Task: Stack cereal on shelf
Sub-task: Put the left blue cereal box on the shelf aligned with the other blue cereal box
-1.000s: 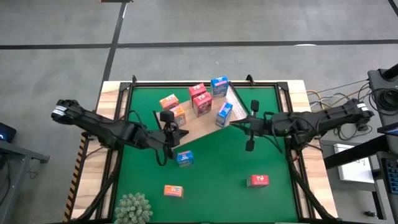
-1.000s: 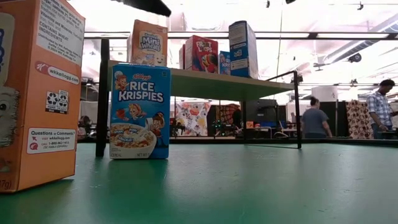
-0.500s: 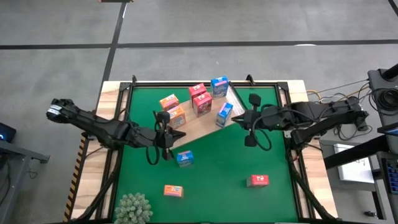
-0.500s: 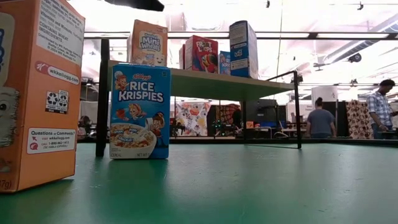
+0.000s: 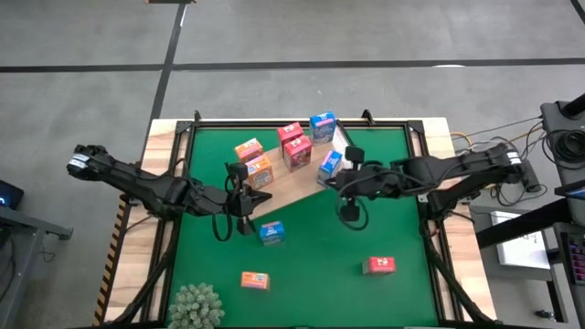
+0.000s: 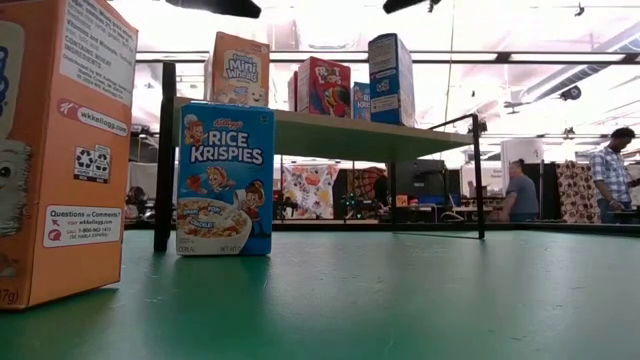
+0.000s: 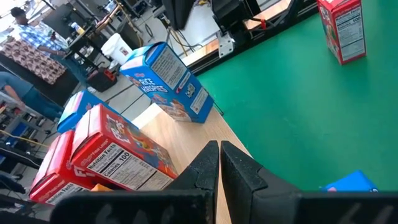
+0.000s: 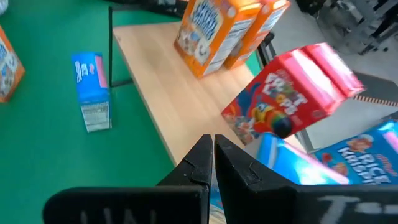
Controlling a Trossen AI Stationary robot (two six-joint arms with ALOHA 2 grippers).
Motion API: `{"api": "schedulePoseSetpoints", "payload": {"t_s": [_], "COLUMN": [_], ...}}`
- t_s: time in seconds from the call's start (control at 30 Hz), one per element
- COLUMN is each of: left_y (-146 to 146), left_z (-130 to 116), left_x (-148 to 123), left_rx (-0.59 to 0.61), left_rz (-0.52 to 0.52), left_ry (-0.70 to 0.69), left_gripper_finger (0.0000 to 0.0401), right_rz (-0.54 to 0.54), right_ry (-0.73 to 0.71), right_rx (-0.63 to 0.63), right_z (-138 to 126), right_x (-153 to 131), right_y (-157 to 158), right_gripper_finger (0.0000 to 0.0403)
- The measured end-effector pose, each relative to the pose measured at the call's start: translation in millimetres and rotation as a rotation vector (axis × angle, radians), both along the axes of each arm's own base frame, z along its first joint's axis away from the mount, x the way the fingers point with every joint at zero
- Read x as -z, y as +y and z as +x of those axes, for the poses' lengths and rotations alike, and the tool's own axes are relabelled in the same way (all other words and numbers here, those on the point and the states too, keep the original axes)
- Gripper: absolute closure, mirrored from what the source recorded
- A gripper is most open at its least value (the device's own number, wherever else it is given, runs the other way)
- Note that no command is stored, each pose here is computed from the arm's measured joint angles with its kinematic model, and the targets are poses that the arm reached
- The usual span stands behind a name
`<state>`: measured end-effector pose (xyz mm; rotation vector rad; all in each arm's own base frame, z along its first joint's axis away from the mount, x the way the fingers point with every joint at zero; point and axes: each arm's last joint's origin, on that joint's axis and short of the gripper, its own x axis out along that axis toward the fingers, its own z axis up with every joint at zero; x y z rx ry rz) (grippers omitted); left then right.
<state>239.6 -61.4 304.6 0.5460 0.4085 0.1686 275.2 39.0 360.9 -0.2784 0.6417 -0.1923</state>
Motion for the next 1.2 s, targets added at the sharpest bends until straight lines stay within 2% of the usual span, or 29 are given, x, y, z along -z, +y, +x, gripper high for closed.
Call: {"api": "schedulePoseSetpoints", "payload": {"t_s": [0.17, 0.4, 0.73, 0.93, 1.2], "left_y": [0, 0, 0, 0, 0], "left_z": [0, 0, -1, -1, -7], "left_x": [2, 6, 7, 8, 4], "left_rx": [-0.005, -0.009, -0.009, -0.01, -0.019], "left_rz": [-0.007, -0.014, -0.012, -0.01, -0.031], "left_ry": [0.011, 0.021, 0.026, 0.031, 0.015], "left_gripper_finger": [0.0401, 0.0401, 0.0401, 0.0401, 0.0401], "right_rz": [-0.01, -0.107, -0.126, -0.146, -0.133], "right_ry": [0.037, 0.043, 0.061, 0.055, -0.004], "right_rx": [0.02, 0.107, 0.175, 0.176, 0.157], "right_z": [10, 14, 16, 18, 14], "right_x": [11, 13, 15, 15, 0], "right_y": [1, -3, -26, -31, -25], "right_gripper_finger": [0.0394, 0.0394, 0.0394, 0.0394, 0.0394]}}
